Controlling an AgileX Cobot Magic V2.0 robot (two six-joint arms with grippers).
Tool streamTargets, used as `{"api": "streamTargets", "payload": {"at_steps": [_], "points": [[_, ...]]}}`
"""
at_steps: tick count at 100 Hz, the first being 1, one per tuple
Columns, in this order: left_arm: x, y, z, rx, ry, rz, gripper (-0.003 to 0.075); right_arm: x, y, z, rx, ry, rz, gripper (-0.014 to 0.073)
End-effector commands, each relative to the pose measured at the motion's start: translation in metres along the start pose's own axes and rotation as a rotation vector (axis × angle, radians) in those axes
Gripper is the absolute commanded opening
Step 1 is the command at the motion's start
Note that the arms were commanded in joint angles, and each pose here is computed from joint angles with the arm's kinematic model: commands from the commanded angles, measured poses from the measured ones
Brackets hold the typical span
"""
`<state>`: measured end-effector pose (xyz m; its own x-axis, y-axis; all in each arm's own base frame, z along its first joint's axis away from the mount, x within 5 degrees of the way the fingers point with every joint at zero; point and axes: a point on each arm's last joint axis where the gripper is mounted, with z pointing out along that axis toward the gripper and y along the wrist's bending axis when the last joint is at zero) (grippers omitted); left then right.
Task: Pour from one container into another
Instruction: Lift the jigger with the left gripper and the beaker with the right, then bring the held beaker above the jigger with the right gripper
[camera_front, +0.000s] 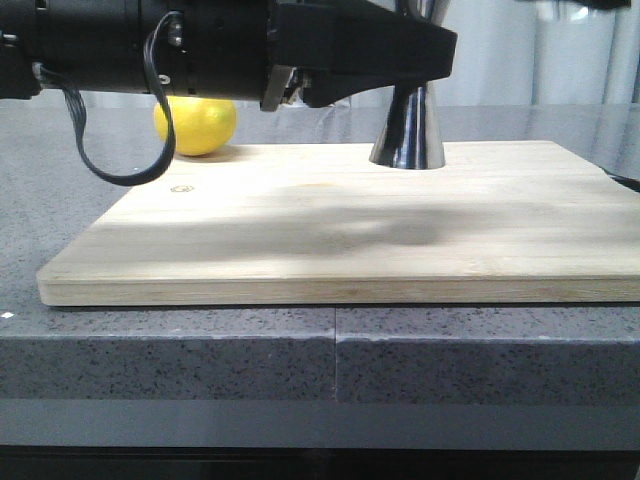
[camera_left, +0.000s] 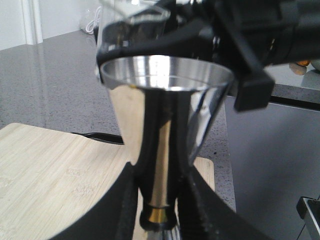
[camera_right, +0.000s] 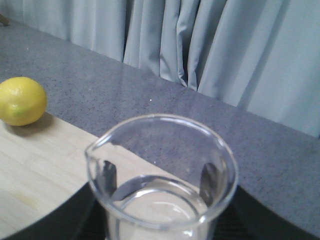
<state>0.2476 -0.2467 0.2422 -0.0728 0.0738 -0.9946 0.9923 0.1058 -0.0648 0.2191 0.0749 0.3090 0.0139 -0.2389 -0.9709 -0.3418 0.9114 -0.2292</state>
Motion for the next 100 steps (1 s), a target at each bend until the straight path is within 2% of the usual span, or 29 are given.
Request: {"api": "streamTargets", "payload": {"at_steps": [1,46,74,100], "points": [[-0.034,-0.007,-0.005,0.026,-0.148,0.024,0.0058,-0.034,-0.008,-0.008,0.029,-0.132,-0.044,0.0261],[-0.035,-0.007,-0.005,0.037,-0.156,0.023,0.0058,-0.069,-0.013,-0.014,0.018,-0.127,-0.167,0.0261],[-0.035,-0.008,-0.005,0.039,-0.159,0.024,0.0058,-0.093,0.002,-0.016,-0.058,-0.162,-0.284,0.0261],[-0.035,-0.008,-0.005,0.046,-0.164,0.024,0.0058,-0.096,0.011,-0.017,-0.093,-0.150,-0.413,0.0261]]}}
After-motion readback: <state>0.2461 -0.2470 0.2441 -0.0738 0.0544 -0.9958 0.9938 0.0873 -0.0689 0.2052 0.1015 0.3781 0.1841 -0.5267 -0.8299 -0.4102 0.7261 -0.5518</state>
